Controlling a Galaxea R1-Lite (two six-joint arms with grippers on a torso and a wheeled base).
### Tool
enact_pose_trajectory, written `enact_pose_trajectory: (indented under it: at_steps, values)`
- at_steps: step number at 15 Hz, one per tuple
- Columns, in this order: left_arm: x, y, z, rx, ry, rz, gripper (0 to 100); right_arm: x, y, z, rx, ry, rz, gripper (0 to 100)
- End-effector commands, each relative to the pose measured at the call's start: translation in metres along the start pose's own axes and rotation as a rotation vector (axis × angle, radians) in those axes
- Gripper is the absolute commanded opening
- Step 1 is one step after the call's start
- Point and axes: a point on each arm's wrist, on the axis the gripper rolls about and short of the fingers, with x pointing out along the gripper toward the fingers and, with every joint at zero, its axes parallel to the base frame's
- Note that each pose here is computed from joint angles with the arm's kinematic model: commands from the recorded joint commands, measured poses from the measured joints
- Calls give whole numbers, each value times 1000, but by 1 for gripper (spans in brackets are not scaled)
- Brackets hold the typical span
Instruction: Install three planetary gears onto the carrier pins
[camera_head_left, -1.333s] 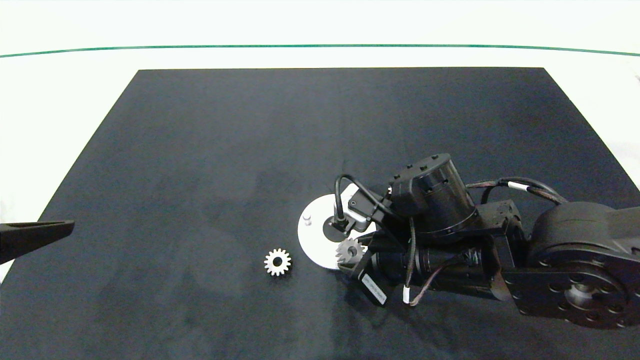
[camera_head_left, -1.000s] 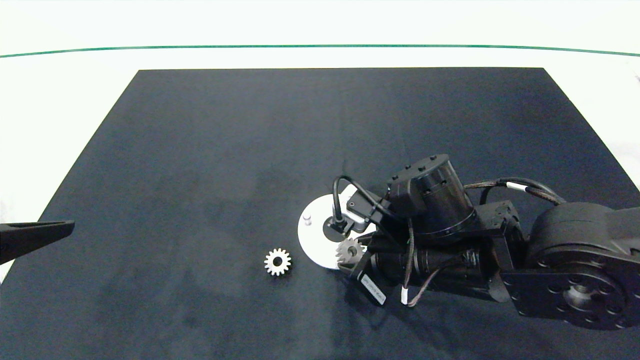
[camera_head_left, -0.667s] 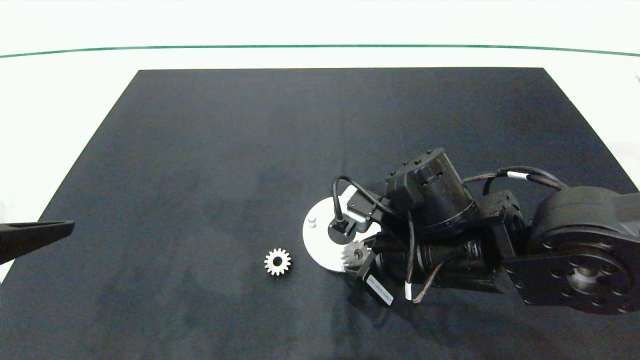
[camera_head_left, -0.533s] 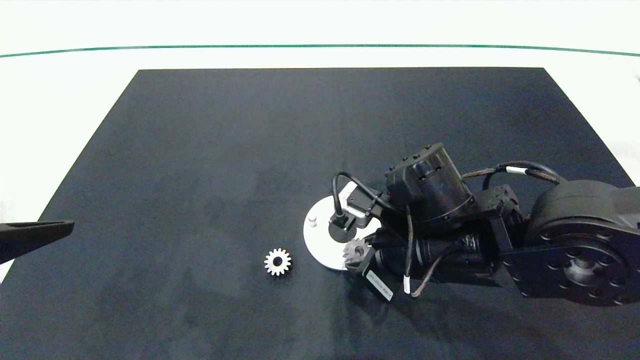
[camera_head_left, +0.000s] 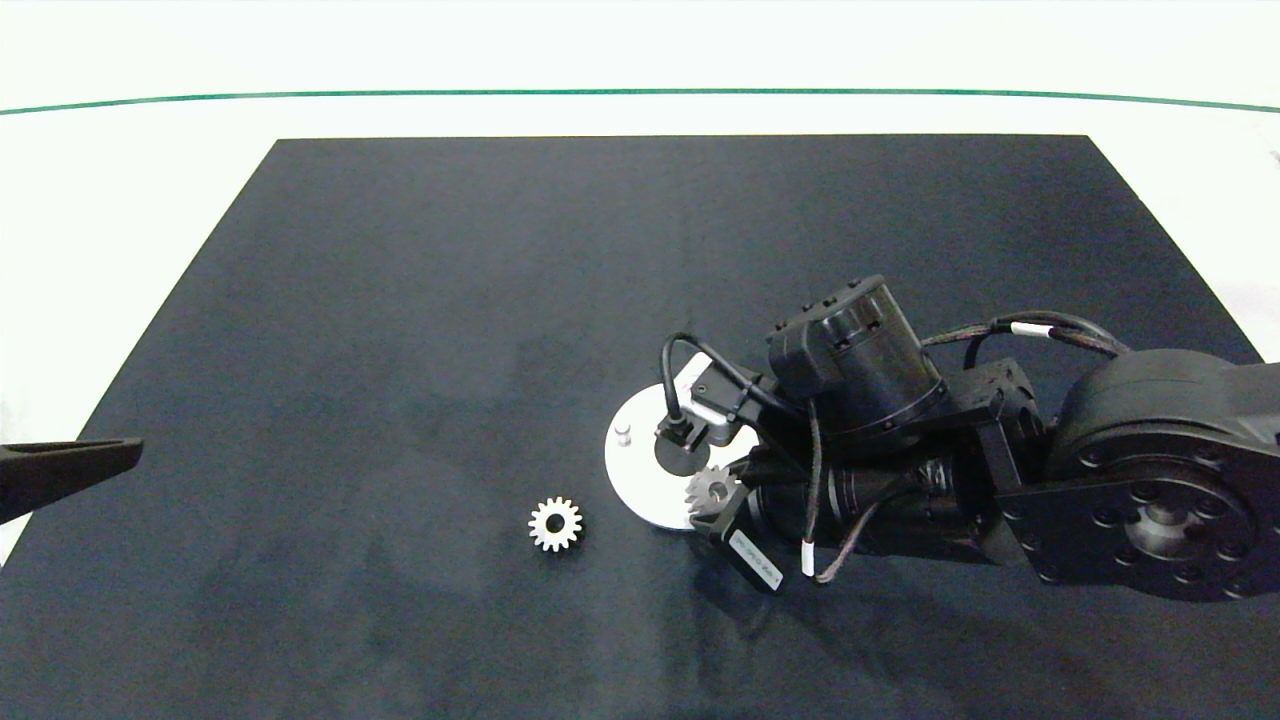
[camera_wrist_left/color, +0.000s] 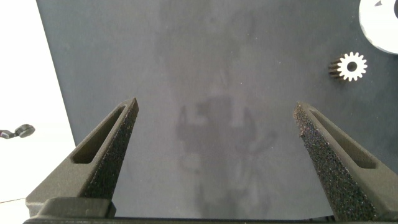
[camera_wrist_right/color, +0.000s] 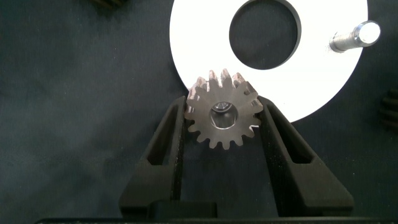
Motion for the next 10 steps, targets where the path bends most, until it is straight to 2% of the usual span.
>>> enact_pose_trajectory:
  at_steps: [1,10]
  values:
    - [0,0,0,1,3,0,100,0,0,-1,-3,4,2,22]
    - [-1,0,-1,1,1,1,100,3,0,-2,0,14,2,22]
